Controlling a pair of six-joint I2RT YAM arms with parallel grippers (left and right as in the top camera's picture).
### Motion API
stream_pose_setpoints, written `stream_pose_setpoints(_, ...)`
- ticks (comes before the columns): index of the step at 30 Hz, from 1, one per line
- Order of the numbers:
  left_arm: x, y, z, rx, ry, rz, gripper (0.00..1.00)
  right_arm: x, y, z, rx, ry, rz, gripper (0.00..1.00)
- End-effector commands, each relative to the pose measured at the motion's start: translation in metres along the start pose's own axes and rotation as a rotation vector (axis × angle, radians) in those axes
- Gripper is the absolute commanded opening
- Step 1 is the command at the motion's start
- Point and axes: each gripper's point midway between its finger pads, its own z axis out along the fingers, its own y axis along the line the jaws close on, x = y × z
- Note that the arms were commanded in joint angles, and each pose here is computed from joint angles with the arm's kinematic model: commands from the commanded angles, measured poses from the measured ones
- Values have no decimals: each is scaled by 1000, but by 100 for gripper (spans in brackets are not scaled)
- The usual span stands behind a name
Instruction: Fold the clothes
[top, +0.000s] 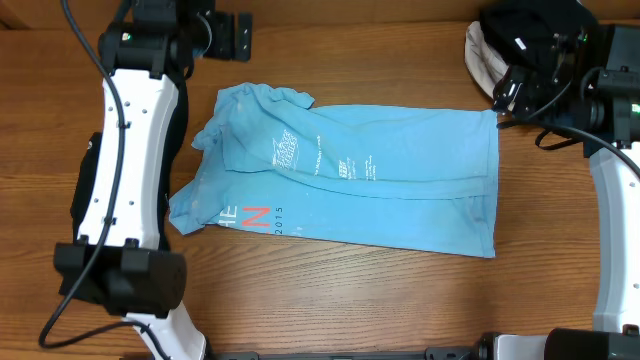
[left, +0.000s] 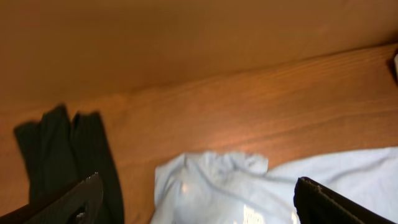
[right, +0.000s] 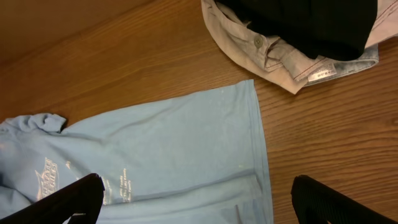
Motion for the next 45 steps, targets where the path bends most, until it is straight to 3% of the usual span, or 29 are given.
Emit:
stream_pose_setpoints(1, 21, -3, 59, 32, 85, 31, 100, -6, -2, -5, 13, -21, -37, 100)
stream_pose_setpoints(7, 54, -6, 127, 47, 168, 64, 97, 5, -6, 9, 26, 46, -33, 99)
stream_pose_setpoints(19, 113, -50, 211, 116, 253, 188, 94, 7, -17, 13, 87, 52, -33, 96)
stream_pose_setpoints(35, 153, -76, 247, 144, 309, 219, 85, 4, -28, 12, 151, 38, -35, 88)
stream_pose_setpoints(40, 172, -77, 256, 148, 353, 217, 77, 4, -28, 12, 151, 38, -35, 86)
stream_pose_setpoints(45, 171, -76, 257, 143, 351, 217, 57, 4, -28, 12, 150, 35, -35, 86)
